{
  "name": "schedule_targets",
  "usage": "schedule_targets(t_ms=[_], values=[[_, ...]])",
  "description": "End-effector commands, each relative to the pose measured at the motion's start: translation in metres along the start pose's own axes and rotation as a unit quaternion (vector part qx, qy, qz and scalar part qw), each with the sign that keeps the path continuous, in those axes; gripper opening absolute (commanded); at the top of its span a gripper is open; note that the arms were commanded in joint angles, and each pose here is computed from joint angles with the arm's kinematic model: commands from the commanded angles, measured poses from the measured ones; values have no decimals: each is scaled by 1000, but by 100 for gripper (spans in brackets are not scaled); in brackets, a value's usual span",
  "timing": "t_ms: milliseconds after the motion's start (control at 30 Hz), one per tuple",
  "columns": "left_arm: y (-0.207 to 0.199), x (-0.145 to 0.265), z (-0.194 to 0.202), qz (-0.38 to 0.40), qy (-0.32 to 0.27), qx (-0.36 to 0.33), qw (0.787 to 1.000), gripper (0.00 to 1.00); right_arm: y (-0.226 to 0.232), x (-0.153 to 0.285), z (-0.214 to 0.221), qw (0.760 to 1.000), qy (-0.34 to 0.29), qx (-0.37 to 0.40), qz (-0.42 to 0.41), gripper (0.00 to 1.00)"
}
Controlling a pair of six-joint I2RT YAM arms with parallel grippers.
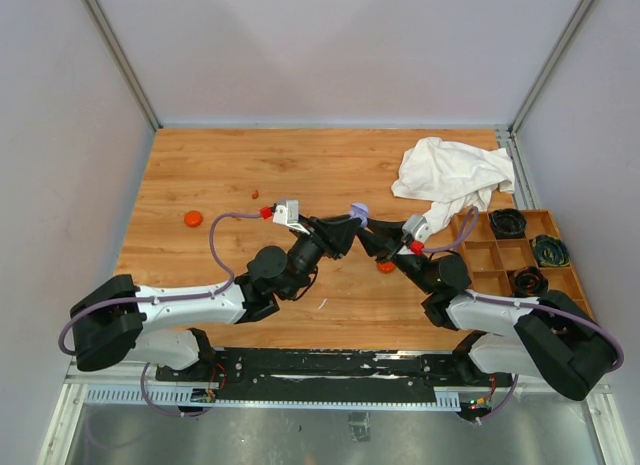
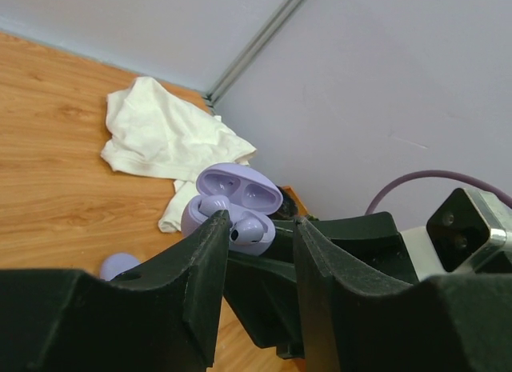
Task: Insert the wireless bluetooth earbuds into the charging case
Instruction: Place the earbud in the charging case.
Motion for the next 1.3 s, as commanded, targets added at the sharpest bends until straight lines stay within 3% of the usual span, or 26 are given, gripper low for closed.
schedule_targets(t_ms=[0,467,900,1267], values=[[-17,5,-2,29,17,16,999,43,2,-5,-19,999,-44,11,-4,11],[-27,5,0,58,38,24,997,46,2,-5,-17,999,-41,11,-4,11],[-17,7,-30,33,78,-85,993,73,2,1,-12,999,-32,19,-8,11],[14,11,-60,69,161,-86,981,92,6,-1,-14,997,-28,-19,-64,11]])
Point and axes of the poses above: each gripper's point midway between its finger pads, its own x axis back along the fingers, its own y axis along the line the jaws close on, z = x × y, the point moved 7 cm from there along x, back along the fingers, and after that the axes turned 7 degrees about x, right-handed, at the moved point
